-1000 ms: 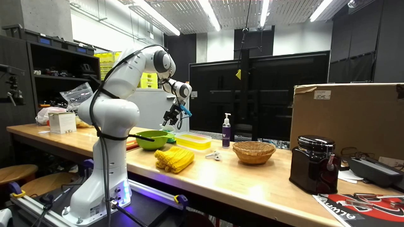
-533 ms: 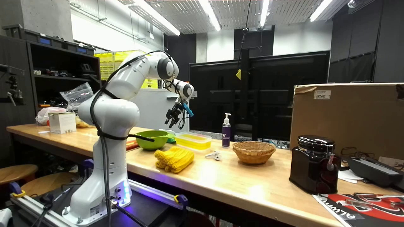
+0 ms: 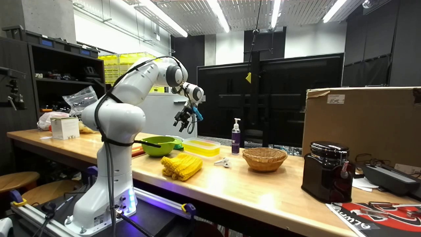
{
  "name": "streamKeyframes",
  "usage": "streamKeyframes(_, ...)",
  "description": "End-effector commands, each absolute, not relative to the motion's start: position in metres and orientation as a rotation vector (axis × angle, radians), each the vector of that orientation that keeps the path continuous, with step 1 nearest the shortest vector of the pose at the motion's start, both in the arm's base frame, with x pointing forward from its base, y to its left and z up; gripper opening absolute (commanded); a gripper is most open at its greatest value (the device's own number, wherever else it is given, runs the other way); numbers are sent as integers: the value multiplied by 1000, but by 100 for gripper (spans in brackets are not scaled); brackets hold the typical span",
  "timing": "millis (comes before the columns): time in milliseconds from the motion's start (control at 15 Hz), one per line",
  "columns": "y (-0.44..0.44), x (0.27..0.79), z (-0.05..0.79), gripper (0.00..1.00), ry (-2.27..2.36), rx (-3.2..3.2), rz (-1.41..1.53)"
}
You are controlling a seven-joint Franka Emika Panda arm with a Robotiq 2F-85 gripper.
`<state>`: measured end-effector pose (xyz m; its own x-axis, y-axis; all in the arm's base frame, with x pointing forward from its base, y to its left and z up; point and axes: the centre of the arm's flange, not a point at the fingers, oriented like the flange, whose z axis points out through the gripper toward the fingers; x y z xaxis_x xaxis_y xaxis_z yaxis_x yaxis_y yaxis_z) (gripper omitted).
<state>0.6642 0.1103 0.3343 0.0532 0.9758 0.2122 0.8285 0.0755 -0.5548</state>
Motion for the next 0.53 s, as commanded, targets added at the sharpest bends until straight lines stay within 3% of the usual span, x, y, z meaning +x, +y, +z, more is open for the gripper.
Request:
streamKeyframes(0, 112, 667, 351, 100, -1830, -1856, 304)
streamKeyframes(467, 111, 655, 379, 100, -1846, -2094, 131)
